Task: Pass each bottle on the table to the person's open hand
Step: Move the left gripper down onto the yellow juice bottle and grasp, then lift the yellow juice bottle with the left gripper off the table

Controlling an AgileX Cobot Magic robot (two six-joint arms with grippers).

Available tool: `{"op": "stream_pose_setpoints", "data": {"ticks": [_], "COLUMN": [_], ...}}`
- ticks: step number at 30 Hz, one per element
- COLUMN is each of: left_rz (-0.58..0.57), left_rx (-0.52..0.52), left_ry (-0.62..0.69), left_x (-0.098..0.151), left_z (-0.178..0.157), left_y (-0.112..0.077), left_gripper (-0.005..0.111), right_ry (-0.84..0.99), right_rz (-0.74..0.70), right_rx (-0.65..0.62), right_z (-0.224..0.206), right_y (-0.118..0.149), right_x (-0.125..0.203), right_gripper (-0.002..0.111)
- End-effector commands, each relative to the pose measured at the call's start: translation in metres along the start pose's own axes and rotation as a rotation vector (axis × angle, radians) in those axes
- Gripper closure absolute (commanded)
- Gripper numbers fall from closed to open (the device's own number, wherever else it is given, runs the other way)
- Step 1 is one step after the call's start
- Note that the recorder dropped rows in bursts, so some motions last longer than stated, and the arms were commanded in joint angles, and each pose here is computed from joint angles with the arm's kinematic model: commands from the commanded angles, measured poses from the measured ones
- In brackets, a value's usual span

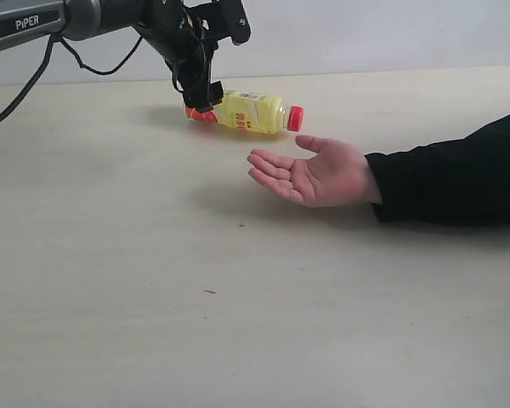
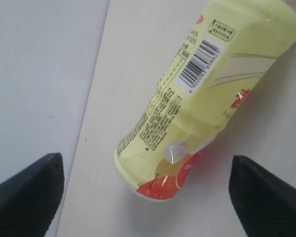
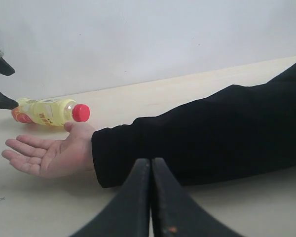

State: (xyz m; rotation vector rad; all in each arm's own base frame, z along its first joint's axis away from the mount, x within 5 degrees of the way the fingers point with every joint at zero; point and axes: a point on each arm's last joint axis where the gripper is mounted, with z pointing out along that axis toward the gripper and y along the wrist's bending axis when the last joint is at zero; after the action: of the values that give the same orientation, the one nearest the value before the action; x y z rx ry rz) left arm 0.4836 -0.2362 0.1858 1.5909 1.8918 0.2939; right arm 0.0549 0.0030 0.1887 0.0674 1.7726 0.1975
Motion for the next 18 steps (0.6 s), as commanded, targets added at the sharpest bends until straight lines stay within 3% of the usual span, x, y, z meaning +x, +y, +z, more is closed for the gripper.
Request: {"op": "stream_pose_setpoints", "data": {"ticks": [1, 8, 18], "left_rz": [-0.016, 0.035, 0.083], "left_rx": [0.005, 0.014, -0.060], "left_ry": [-0.002, 0.004, -0.047], "left_x": [0.001, 0.004, 0.000], "left_z": [0.006, 0.020, 0.021], "left_y": [-0.003, -0.010, -0.001], "left_gripper": [0.020, 0.020, 0.020], "right_ry": [-0.008, -0.008, -0.008], "right_rz": [0.000, 0.000, 0.000], "right_rx": [0.002, 0.002, 0.002], "right_z": [0.000, 0.000, 0.000], "right_y": [0.000, 0.000, 0.000], "right_x": [0.001, 0.001, 0.001], "right_gripper": [0.108, 0.108, 0.108]}}
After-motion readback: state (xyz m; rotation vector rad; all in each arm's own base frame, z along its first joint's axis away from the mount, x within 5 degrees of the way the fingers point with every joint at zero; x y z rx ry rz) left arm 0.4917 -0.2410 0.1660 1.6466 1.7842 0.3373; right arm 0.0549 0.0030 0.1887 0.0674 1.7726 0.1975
